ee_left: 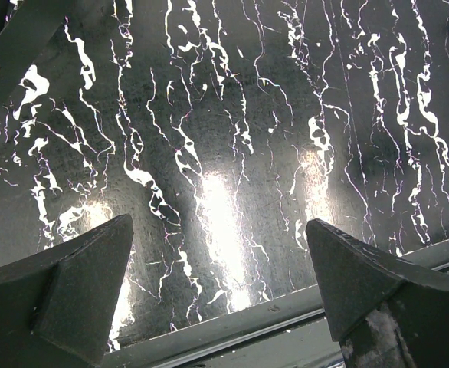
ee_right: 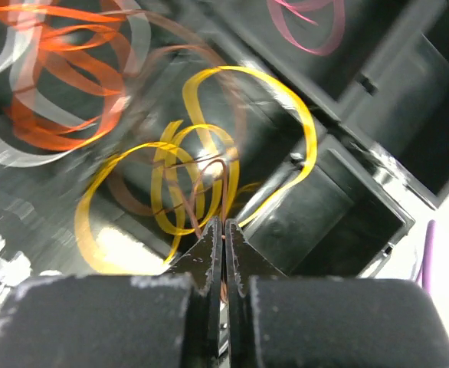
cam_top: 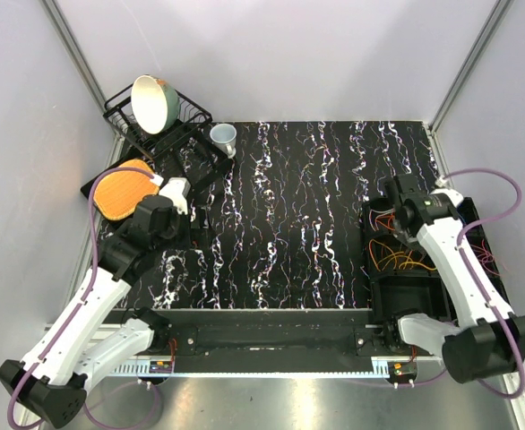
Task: Untangle the cables
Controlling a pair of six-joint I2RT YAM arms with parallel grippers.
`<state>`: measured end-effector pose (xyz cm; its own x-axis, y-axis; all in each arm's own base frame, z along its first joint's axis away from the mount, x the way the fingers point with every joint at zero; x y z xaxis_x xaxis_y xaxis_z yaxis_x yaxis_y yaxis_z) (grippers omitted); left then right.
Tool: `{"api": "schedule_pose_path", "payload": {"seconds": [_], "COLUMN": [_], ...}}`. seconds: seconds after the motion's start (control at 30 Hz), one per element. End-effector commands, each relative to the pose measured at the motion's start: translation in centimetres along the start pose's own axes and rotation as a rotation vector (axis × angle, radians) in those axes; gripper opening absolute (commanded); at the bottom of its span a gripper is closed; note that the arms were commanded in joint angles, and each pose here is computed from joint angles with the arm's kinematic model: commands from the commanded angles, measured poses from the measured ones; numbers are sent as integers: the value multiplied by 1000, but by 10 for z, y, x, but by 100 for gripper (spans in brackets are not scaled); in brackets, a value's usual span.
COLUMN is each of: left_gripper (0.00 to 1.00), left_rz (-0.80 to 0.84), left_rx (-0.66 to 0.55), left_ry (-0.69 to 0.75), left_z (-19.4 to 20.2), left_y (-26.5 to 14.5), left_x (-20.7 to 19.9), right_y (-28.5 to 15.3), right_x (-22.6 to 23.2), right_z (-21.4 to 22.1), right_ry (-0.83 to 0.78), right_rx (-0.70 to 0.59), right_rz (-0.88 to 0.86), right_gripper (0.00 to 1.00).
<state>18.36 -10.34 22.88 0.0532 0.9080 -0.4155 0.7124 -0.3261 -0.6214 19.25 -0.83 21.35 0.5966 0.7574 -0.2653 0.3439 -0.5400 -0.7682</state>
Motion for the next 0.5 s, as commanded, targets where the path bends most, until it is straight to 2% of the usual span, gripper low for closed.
{"api": "schedule_pose_path", "payload": {"seconds": [0.0,0.47], "left_gripper": [99,99], "left_rz": [40,52], "left_rx": [-59,-54], "left_ry": [16,35], "left_z": [-10,-8], "left_y": [-3,-4], "left_x": [-6,-11], "right_y": [24,45], "right_x": [-3,11], "right_z": [2,-6], "right_ry": [122,216], "right_rx": [56,62], "right_rz": [44,108], "right_gripper": [0,0]}}
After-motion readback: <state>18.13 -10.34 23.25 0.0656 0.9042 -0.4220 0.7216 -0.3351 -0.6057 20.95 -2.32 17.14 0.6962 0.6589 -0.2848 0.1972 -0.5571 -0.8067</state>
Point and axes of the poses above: each gripper's point midway between its finger pads, its own y axis out along the fingers, its own x axis along the line the jaws close on, z = x × y, the point moved 5 cm from there along -y, back along the fingers, and after that the axes turned 14 degrees about -y, right-handed, at the moved point
